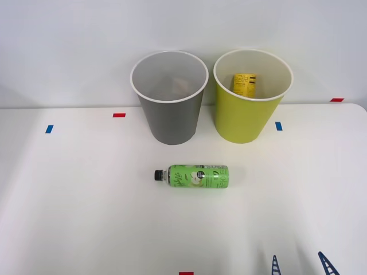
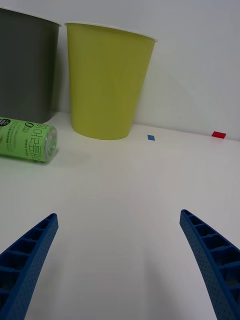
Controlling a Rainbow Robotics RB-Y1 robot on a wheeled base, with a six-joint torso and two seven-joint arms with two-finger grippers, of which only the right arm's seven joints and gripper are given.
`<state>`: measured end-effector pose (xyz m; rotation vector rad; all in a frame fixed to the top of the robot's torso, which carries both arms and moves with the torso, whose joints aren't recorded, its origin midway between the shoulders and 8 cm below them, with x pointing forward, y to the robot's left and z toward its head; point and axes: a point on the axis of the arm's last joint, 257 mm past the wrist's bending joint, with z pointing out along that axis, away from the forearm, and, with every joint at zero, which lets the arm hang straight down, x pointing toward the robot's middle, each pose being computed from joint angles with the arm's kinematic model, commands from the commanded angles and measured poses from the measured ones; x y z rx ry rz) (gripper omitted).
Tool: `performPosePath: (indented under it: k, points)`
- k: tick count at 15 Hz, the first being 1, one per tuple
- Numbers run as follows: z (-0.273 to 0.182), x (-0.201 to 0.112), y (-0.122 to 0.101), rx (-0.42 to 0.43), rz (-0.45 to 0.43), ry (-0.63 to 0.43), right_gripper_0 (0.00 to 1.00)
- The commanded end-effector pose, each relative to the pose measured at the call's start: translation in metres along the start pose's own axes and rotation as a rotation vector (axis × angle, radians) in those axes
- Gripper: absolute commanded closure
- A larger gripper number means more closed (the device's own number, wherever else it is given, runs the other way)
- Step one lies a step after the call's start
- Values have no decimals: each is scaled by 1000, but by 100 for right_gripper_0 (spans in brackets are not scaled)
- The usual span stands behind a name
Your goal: Put cans in the gray bin, plastic bottles in the light green bin
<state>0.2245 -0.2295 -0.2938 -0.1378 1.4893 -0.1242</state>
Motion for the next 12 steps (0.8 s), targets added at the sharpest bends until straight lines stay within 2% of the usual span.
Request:
performPosePath:
  k: [1, 12]
  points:
    - [0, 0, 0, 0, 0, 0, 17]
    - [0, 0, 0, 0, 0, 0, 17]
